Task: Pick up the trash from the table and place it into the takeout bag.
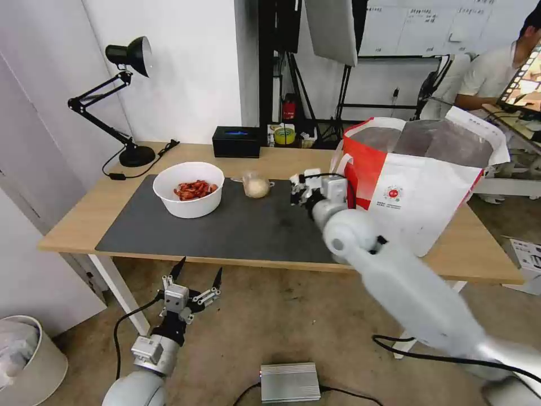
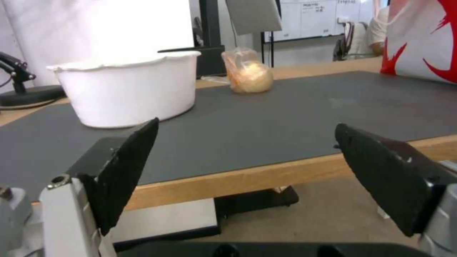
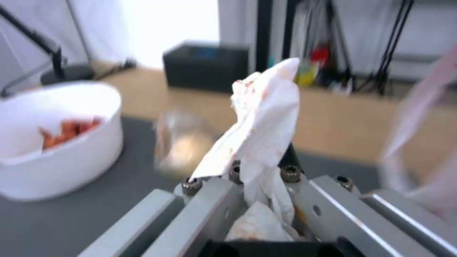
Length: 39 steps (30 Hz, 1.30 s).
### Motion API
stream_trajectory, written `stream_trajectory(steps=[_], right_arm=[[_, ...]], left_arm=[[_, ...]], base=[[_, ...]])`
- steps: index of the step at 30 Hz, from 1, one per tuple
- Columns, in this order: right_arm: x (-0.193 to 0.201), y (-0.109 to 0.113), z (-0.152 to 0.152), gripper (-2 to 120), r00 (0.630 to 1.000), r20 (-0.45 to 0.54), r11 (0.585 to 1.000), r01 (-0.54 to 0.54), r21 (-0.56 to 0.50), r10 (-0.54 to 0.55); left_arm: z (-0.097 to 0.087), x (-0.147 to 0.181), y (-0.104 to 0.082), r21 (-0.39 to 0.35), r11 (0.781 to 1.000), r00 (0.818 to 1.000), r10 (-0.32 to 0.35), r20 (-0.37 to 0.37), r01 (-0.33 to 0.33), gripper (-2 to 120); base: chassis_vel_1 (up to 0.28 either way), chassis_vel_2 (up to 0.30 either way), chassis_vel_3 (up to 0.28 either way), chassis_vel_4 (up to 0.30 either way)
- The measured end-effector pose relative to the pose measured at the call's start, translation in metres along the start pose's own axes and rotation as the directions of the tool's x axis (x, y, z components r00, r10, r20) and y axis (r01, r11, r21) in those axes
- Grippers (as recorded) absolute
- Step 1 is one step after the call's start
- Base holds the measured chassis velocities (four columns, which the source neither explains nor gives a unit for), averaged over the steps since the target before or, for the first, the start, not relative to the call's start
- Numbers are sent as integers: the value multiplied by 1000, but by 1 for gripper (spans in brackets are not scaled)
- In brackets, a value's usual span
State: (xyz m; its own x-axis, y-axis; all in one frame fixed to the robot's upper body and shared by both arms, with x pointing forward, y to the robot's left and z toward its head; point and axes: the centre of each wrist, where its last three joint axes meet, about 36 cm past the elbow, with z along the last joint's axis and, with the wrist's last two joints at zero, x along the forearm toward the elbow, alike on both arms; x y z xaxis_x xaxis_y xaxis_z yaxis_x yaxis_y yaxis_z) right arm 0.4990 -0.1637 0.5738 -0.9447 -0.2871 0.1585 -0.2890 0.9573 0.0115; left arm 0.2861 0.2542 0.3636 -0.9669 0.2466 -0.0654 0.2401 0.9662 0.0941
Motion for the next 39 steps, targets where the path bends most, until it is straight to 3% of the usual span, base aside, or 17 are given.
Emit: stream_trajectory(steps=[4, 11, 17, 21, 24, 25, 28, 39], right_arm=[[17, -16, -19, 0, 997, 62, 999, -38, 33, 36], [46, -86, -73, 0, 957, 224, 969, -216, 121, 185], [47, -120, -84, 0, 932, 259, 942, -298, 154, 253], [45, -138, -91, 0, 932, 183, 931, -338, 134, 312], [38, -149, -106, 0, 930, 32, 927, -368, 69, 367], [38, -149, -106, 0, 930, 32, 927, -368, 69, 367], [31, -163, -125, 0, 915, -97, 920, -393, 2, 391], [30, -171, -138, 0, 880, -256, 897, -434, -85, 401]], left_arm=[[-1, 1, -1, 1, 1000, 1000, 1, 1, -1, 100], [-2, 1, -9, 3, 1000, 1000, 10, 3, -10, 100], [-1, 1, -14, 7, 1000, 1000, 16, 4, -16, 100], [-2, 1, -15, 7, 1000, 1000, 18, 7, -18, 100], [-4, 1, -15, 6, 1000, 1000, 19, 10, -19, 100], [-4, 1, -15, 6, 1000, 1000, 19, 10, -19, 100], [-5, 4, -15, 2, 1000, 1000, 18, 12, -18, 100], [-6, 3, -18, 3, 1000, 999, 23, 27, -23, 100]], base=[[0, 0, 0, 0], [0, 0, 0, 0], [0, 0, 0, 0], [0, 0, 0, 0], [0, 0, 0, 0], [0, 0, 0, 0], [0, 0, 0, 0], [0, 0, 0, 0]])
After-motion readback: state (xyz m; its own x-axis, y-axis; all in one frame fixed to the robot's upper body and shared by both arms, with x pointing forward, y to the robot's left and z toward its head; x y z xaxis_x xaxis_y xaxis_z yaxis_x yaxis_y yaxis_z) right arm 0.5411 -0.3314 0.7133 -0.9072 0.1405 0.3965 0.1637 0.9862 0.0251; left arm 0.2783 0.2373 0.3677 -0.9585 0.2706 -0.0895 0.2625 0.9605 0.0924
